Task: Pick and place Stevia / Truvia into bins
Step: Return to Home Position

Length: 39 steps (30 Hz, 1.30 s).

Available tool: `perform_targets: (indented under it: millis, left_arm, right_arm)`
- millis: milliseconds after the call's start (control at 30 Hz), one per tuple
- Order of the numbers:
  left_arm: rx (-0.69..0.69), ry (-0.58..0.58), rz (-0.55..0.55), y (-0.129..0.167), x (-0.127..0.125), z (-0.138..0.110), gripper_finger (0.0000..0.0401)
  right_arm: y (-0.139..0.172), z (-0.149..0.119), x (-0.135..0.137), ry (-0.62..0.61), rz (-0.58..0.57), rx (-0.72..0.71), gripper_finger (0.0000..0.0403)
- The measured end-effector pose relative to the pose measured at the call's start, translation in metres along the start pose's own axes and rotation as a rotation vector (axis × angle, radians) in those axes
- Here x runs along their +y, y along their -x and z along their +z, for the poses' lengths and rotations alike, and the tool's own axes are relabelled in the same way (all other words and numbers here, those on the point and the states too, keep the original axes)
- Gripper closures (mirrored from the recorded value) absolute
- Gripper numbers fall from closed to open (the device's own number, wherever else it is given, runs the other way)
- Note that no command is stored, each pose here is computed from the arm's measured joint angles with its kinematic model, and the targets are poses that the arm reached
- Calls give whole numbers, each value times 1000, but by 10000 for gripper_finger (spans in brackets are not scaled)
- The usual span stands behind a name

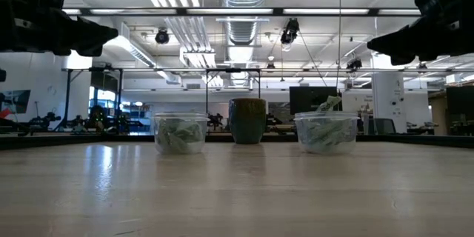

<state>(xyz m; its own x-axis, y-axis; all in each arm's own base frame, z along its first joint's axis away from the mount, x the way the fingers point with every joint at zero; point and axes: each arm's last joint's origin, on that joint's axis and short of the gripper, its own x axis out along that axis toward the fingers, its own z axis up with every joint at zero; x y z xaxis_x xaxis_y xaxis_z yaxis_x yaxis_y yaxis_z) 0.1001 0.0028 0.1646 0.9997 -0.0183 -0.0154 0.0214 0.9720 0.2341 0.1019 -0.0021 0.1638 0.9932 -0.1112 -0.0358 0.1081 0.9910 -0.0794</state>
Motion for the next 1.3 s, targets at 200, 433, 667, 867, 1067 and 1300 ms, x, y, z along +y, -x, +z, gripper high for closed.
perform_targets:
  millis: [200,433,667,867,1067,1300]
  left_arm:
    - [19,50,-4,-1,0,-2,319]
    - [64,53,-15,-4,-1,-5,319]
    - [94,55,-23,-6,-2,-8,319]
    - [111,56,-27,-8,-2,-10,319]
    - [127,57,-30,-8,-2,-11,319]
    - [136,57,-32,-9,-2,-12,319]
  right_arm:
    - [0,0,0,-7,-5,1,335]
    - [0,0,0,-5,-5,1,335]
    - [0,0,0,-5,-5,1,335]
    - [0,0,0,-4,-5,1,335]
    - [0,0,0,-4,-5,1,335]
    - [0,0,0,-4,-5,1,335]
